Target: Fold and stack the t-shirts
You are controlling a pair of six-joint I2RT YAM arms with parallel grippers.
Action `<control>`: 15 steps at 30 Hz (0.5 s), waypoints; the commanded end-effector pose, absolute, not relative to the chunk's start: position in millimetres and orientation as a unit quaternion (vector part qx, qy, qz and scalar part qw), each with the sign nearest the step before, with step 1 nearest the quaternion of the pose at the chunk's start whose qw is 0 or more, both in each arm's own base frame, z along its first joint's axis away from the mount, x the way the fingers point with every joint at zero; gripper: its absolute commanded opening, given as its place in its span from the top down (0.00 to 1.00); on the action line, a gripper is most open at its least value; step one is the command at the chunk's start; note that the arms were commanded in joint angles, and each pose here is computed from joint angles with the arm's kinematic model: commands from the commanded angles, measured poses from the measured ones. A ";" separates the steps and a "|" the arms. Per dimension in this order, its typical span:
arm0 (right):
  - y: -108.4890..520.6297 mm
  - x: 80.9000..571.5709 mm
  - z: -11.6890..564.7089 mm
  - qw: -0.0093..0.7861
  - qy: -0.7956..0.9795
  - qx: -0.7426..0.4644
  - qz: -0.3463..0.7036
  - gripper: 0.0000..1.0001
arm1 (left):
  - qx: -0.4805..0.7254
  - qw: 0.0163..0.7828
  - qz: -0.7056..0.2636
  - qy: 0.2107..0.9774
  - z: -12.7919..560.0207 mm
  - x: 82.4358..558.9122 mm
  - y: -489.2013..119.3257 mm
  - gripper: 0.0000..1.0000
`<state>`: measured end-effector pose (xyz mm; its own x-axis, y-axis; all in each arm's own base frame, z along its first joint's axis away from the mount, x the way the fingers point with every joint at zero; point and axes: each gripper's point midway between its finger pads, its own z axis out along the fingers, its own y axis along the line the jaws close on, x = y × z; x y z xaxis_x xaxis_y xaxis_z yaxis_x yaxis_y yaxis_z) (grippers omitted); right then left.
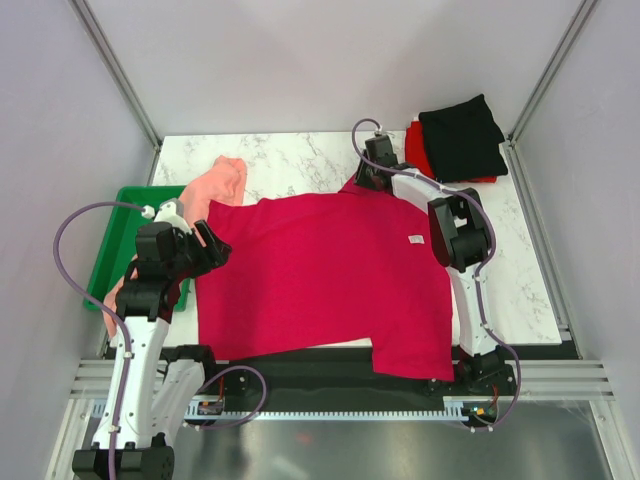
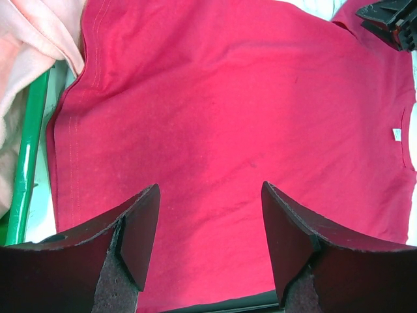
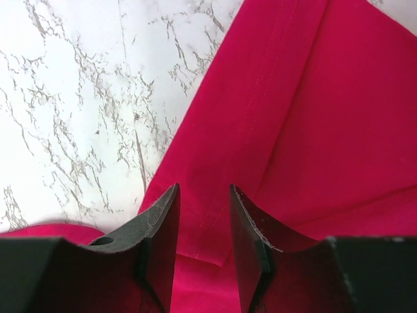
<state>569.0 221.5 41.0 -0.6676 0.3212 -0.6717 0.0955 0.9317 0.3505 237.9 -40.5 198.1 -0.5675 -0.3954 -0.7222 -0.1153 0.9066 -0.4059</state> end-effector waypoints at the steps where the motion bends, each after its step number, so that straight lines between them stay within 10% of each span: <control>1: 220.9 571.3 53.3 0.404 0.897 0.111 0.138 0.57 | -0.133 0.463 -0.163 0.861 206.7 243.0 -42.0 0.30; 15: 206.2 566.3 38.5 0.400 0.907 0.100 0.085 0.53 | -0.131 0.464 -0.164 0.861 207.0 243.1 -42.6 0.30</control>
<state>565.4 207.4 32.7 -0.6628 0.2689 -0.6989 0.1146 0.9587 0.2602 237.7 -40.5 198.5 -0.5661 -0.3954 -0.7233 -0.1145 0.9066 -0.4061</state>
